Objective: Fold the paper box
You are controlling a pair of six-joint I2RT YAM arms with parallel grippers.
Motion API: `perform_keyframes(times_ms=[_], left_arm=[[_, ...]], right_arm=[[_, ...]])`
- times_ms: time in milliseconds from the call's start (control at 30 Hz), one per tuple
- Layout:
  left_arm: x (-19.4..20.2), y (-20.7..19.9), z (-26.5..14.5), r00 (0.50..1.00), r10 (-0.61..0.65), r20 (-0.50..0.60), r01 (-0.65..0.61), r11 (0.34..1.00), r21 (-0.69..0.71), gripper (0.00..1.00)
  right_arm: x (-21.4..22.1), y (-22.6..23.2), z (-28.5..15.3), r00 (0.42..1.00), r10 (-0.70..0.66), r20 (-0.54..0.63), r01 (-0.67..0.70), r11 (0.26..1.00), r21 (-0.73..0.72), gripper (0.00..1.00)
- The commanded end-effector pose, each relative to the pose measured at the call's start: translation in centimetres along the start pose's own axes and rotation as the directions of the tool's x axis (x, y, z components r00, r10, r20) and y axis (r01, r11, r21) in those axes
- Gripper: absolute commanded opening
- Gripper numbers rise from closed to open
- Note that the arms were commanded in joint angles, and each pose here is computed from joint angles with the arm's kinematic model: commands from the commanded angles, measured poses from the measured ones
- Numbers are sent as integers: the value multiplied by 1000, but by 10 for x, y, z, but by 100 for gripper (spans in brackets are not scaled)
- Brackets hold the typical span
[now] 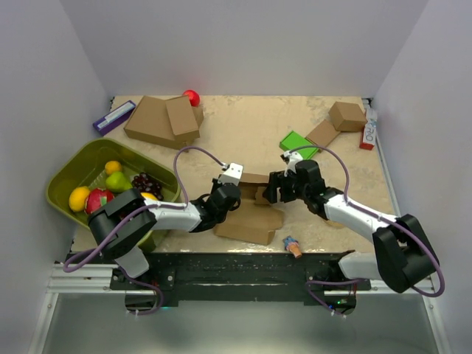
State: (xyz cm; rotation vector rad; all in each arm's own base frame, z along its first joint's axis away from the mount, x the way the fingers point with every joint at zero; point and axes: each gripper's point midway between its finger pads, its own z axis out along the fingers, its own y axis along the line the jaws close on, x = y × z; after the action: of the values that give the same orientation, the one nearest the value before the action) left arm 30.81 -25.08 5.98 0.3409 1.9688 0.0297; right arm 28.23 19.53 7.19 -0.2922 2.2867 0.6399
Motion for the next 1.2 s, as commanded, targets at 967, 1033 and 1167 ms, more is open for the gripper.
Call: perform_keyframes(times_ms=[967,1033,1167], left_arm=[[6,1,-7,1000,28,5,-28,999,36,0],[5,0,-7,1000,22,6,-23,999,46,0],[5,-2,-8,1000,18,7,-18,999,51,0]], right_arm=[[-10,-22,-2,955,112,273,-167,968,187,53],[-12,-20,1,953,111,283,-165,971,175,52],[-16,-21,1,945,100,312,-162,971,178,47]])
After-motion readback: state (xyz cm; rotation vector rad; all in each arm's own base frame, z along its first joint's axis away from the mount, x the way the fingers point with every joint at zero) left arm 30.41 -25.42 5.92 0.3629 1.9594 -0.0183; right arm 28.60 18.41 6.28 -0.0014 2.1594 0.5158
